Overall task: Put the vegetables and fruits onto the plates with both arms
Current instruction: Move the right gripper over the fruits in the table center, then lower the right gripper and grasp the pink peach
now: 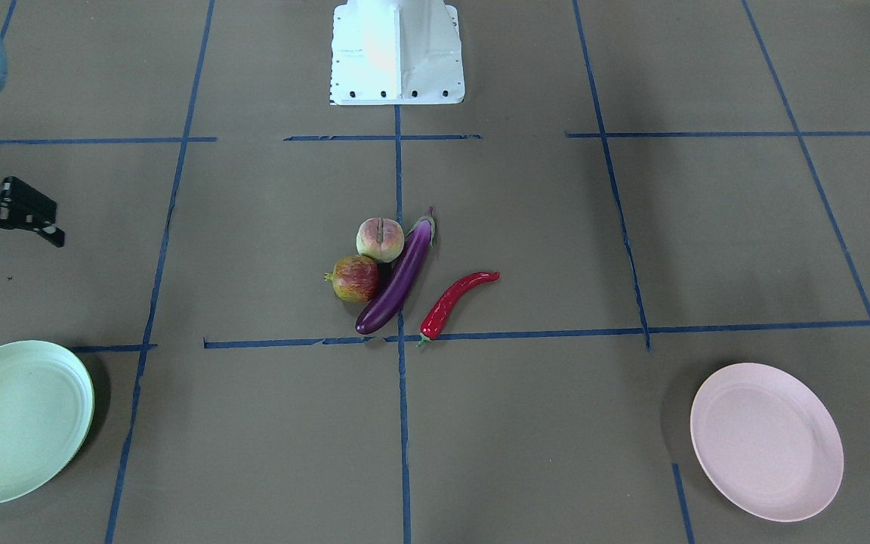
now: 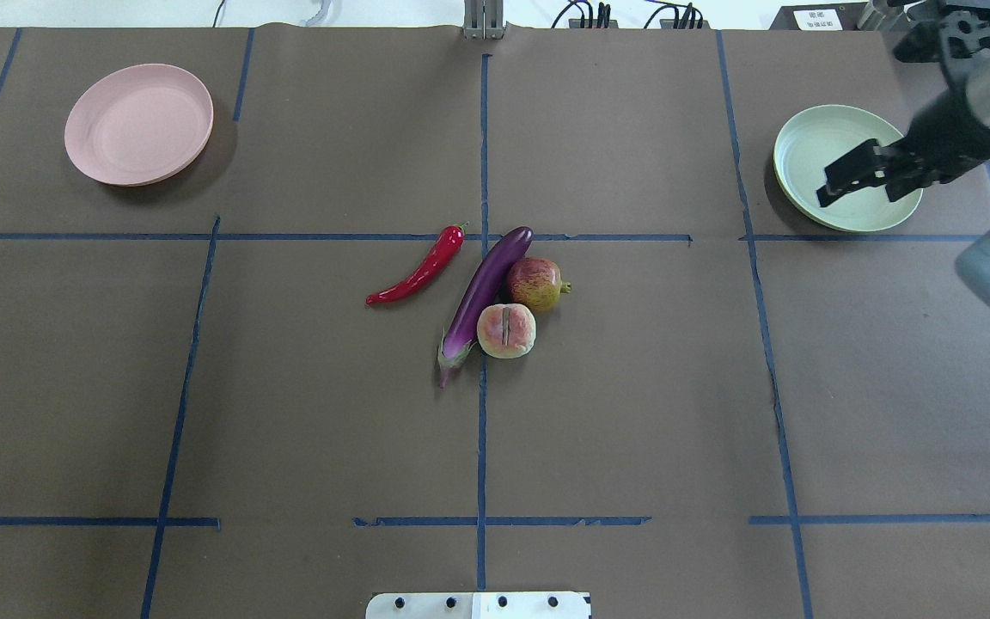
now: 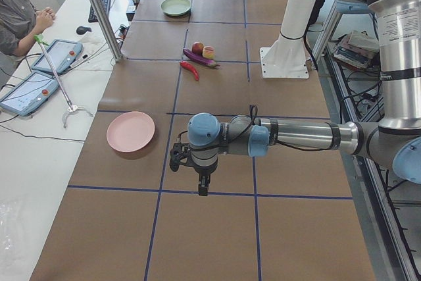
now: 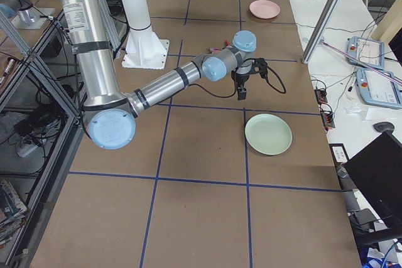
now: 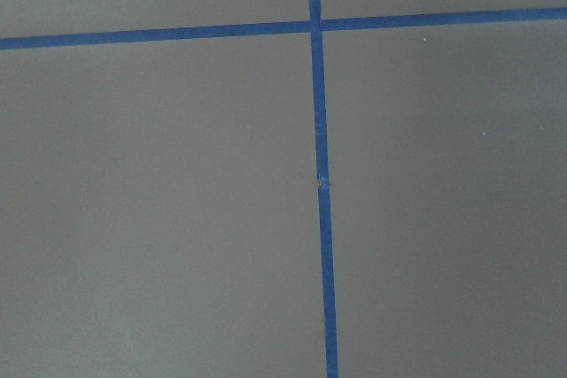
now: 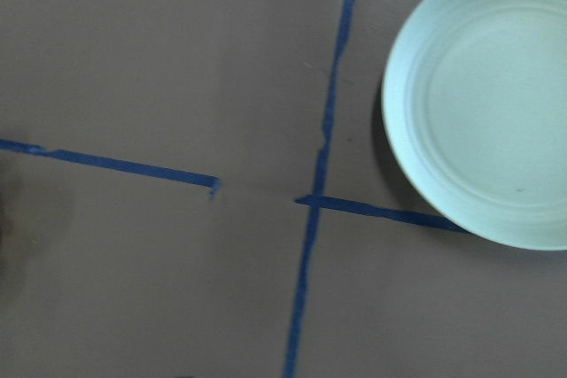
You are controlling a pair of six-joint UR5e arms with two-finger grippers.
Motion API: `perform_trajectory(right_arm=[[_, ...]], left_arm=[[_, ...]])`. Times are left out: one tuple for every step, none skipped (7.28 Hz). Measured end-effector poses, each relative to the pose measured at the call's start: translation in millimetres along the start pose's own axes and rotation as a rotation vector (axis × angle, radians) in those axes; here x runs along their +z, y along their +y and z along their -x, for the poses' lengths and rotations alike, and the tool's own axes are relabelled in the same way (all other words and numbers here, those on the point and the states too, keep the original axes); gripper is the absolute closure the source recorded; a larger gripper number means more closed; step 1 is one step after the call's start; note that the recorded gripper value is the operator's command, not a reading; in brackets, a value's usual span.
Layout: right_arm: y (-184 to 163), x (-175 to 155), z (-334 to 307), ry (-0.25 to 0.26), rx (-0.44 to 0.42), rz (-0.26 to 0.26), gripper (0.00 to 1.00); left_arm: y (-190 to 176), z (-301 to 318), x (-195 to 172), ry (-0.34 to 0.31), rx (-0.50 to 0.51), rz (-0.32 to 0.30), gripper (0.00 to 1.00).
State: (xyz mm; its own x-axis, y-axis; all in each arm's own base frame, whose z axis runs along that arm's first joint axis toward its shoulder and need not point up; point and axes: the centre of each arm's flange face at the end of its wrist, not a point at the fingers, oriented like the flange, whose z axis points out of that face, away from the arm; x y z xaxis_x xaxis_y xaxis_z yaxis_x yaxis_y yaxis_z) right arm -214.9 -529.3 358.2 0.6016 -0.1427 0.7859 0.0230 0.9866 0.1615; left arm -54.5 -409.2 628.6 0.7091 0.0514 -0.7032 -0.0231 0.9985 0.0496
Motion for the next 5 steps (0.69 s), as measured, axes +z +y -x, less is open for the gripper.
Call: perform_trajectory(right_arm=[[-0.2,16.9,56.6,0.000,0.027,-0.009,0.00],[6.9,35.5,114.8,-0.003,0.053,-0.018,0.00],[18.5,51.2,167.5,-0.011,0.080,-0.026,0.00],[32.6,64.6,213.2,-0.014,0.105,-0.036,0.00],[47.6,75.9,259.2,0.003,0.129,-0.046,0.00]], left_arm=[[-0.2,-0.3,-0.2,0.001,0.000,-0.001,0.00],[-0.4,-0.7,-0.2,0.002,0.002,-0.001,0.00],[-0.5,-0.9,-0.1,0.002,0.002,-0.001,0.00],[-0.6,-1.0,0.0,0.002,0.002,-0.001,0.00],[-0.6,-1.0,0.1,0.002,0.002,-0.001,0.00]])
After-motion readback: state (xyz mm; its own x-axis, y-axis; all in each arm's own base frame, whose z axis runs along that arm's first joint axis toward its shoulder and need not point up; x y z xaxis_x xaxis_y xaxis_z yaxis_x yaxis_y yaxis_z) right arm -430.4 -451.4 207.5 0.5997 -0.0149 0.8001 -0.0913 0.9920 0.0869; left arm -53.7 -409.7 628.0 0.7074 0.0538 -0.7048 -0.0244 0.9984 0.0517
